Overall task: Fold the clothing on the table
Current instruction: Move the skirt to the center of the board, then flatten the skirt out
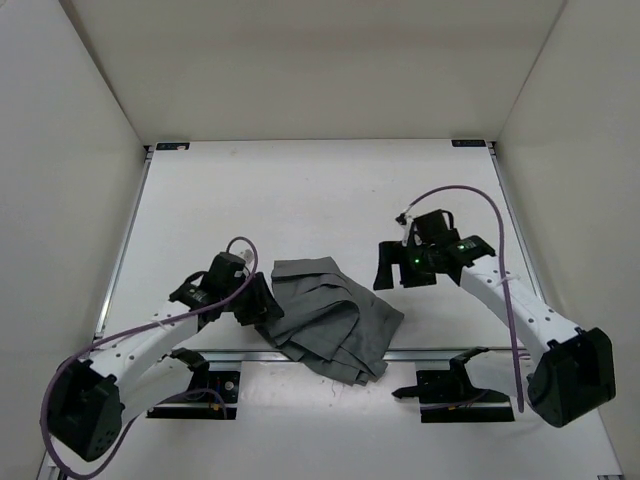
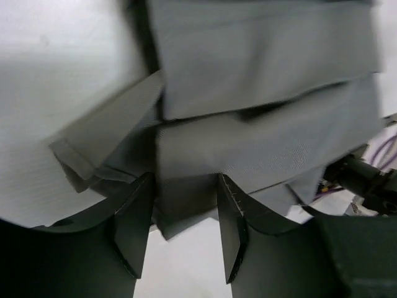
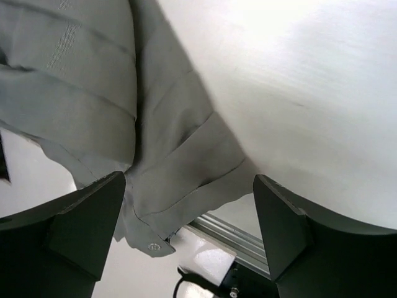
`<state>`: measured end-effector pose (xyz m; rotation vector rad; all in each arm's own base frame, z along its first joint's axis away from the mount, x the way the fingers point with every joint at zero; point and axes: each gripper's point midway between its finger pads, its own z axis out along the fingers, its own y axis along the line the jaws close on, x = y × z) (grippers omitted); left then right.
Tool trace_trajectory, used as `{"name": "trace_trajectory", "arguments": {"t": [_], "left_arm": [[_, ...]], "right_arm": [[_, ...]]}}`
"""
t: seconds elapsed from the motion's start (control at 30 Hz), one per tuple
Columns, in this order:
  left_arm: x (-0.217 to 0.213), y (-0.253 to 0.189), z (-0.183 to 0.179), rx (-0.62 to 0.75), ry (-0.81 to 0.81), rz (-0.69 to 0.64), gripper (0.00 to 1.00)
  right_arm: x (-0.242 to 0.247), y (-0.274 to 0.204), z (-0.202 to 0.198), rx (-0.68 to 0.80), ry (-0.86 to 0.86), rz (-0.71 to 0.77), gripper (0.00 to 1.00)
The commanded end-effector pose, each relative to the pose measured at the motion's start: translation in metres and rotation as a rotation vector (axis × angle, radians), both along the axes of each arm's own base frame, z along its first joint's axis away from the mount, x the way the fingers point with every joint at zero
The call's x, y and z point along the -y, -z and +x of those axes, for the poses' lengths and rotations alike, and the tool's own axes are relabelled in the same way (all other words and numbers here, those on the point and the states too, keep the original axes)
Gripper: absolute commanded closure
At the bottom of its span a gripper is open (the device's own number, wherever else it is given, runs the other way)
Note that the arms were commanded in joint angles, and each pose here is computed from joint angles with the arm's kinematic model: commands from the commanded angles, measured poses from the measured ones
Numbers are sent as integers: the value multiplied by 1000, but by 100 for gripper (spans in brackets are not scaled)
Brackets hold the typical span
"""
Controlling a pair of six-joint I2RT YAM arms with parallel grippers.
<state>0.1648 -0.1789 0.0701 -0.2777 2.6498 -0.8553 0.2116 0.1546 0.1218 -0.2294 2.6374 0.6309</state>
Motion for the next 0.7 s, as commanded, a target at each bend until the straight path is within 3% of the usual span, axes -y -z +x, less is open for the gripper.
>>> {"name": "trace_trajectory", "arguments": {"t": [0.0, 0.1, 0.2, 0.23, 0.27, 0.3, 0.37, 0.4, 0.5, 0.57, 0.63, 0.67], "left_arm": [[13, 3, 10, 2, -42, -25, 45], [24, 8, 15, 17, -12, 27, 35], [45, 14, 18, 0, 20, 3, 35], [51, 20, 19, -14, 28, 3, 38], [55, 18, 22, -11, 32, -2, 47], [60, 25, 22, -30, 37, 4, 70], [67, 29, 22, -56, 59, -4, 100], [67, 33, 23, -68, 61, 5, 100], [66, 28, 32, -69, 69, -2, 100], [52, 12, 58, -25, 24, 2, 100], [43, -32, 101, 79, -28, -20, 100], [28, -38, 115, 88, -55, 1, 100]], "right_arm": [[-12, 24, -9, -42, -69, -76, 17], [-26, 51, -27, -103, -112, -79, 17], [-40, 67, -41, -142, -145, -57, 19], [-49, 70, -46, -149, -177, -44, 22], [-55, 71, -51, -156, -193, -36, 27], [-62, 71, -48, -157, -194, -8, 32], [-74, 71, -49, -171, -236, 31, 83], [-78, 74, -47, -183, -241, 35, 100], [-83, 72, -32, -190, -264, 0, 100], [-76, 60, -2, -133, -215, -62, 100], [-69, 33, 33, -52, -163, -87, 100], [-65, 4, 59, 29, -135, -82, 99]]}}
